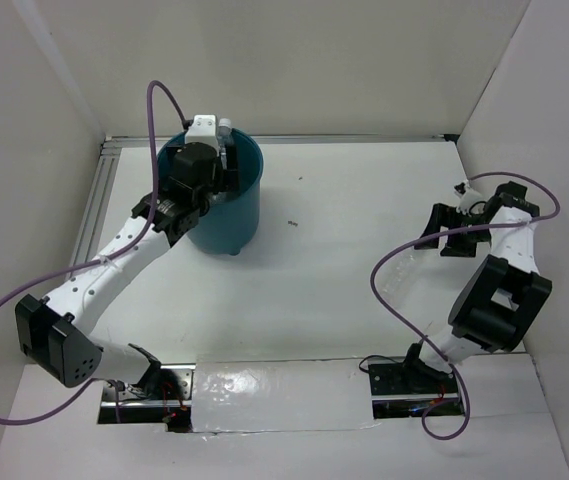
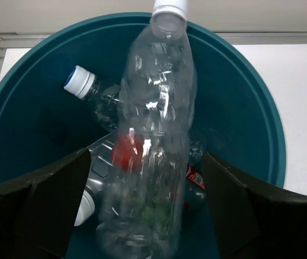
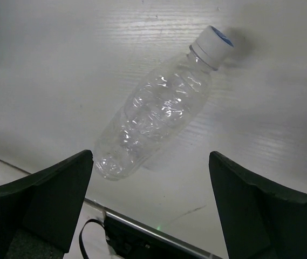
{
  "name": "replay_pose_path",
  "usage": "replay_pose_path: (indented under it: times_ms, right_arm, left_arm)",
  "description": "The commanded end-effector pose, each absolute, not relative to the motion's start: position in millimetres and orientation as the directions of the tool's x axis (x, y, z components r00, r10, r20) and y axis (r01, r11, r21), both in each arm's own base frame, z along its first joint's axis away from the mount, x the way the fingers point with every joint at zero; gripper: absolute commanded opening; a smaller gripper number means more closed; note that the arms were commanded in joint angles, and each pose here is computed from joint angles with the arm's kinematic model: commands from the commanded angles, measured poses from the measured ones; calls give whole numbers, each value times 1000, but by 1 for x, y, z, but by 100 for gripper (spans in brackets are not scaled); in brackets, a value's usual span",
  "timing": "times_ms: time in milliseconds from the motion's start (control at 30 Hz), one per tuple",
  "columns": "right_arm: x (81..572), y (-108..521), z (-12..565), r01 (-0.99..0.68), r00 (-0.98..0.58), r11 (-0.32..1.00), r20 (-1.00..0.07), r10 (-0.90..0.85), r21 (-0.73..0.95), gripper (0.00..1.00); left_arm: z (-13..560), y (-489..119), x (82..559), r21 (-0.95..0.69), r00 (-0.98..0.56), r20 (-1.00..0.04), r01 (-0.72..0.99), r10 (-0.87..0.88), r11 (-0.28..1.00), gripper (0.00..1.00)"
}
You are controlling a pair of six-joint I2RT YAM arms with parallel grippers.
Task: Put the plastic bottles in the bin
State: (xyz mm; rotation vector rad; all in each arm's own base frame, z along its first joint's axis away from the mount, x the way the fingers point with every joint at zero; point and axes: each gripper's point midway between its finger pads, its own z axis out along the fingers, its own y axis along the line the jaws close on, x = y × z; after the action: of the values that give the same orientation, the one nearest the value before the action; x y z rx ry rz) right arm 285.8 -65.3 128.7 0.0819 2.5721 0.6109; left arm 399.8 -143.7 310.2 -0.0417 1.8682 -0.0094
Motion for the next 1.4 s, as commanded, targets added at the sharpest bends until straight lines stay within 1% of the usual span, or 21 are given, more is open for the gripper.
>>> replay_pose_path:
  times_ms: [0,133,267,400,500,533,567,633,667,700,767,800,867,967,1067,1100,1167,1200,1300,1333,1367]
  right_arm:
    - [284,-70,118,19,-894,919,-405,192,394,95]
    - [288,-56,95,75,-920,915,-327,217,395,95]
    - [299,-34,79,74,-939,908,-277,202,412,95]
    - [306,-17,56,101,-958,913,-209,196,396,93]
    - [310,-6,44,101,-966,918,-184,183,385,79]
    - [309,-6,40,119,-967,917,-165,194,380,67]
    - [317,-4,46,96,-965,921,-190,179,377,60]
    - [321,-3,50,84,-965,927,-201,166,365,55]
    - [328,-6,55,79,-961,932,-221,165,354,46]
    - [328,-4,54,66,-966,937,-214,147,344,39]
    - [334,-3,53,51,-969,938,-211,129,342,27]
    - [337,0,53,40,-970,939,-214,119,342,16]
    - [343,5,56,28,-972,934,-209,109,357,11]
    - [365,7,78,-40,-954,933,-291,70,357,9]
    - [399,24,127,-172,-903,911,-429,6,375,9]
    - [425,27,162,-265,-844,902,-534,-46,342,9]
    - [449,48,203,-388,-759,863,-644,-99,324,9]
    - [470,54,252,-474,-643,846,-752,-143,244,9]
    - [492,96,319,-633,-452,756,-873,-182,170,9]
    - [494,117,365,-694,-319,714,-928,-191,92,9]
    - [491,132,386,-729,-253,681,-950,-183,63,8]
  left_arm:
    - [329,-138,403,-85,-241,-966,-36,-91,996,97]
    - [332,-137,402,-95,-237,-966,-24,-98,995,100]
    - [366,-138,389,-106,-168,-981,25,-101,994,100]
    - [388,-168,349,-92,-88,-993,226,-74,970,100]
    - [385,-185,306,-84,-51,-996,373,-70,924,100]
    - [382,-186,297,-86,-51,-996,399,-71,913,100]
    - [373,-185,280,-99,-64,-995,422,-79,901,100]
    - [359,-183,265,-114,-88,-993,439,-84,891,100]
    - [352,-180,259,-145,-111,-988,432,-106,890,100]
    - [330,-181,254,-151,-151,-984,434,-93,888,100]
    - [319,-177,236,-205,-190,-973,438,-132,875,100]
    - [300,-178,230,-219,-230,-965,439,-127,872,98]
    - [293,-182,212,-277,-267,-949,463,-165,842,97]
    - [265,-190,193,-306,-340,-929,479,-147,823,96]
    - [241,-201,178,-339,-415,-901,493,-125,801,96]
    - [232,-204,178,-351,-443,-888,476,-126,806,96]
    - [212,-213,172,-365,-490,-866,487,-97,794,96]
    - [205,-215,172,-374,-506,-857,475,-101,797,96]
    - [176,-219,171,-399,-562,-821,438,-101,806,96]
    - [167,-219,172,-401,-574,-812,419,-105,815,96]
    - [154,-219,168,-403,-590,-801,413,-97,817,96]
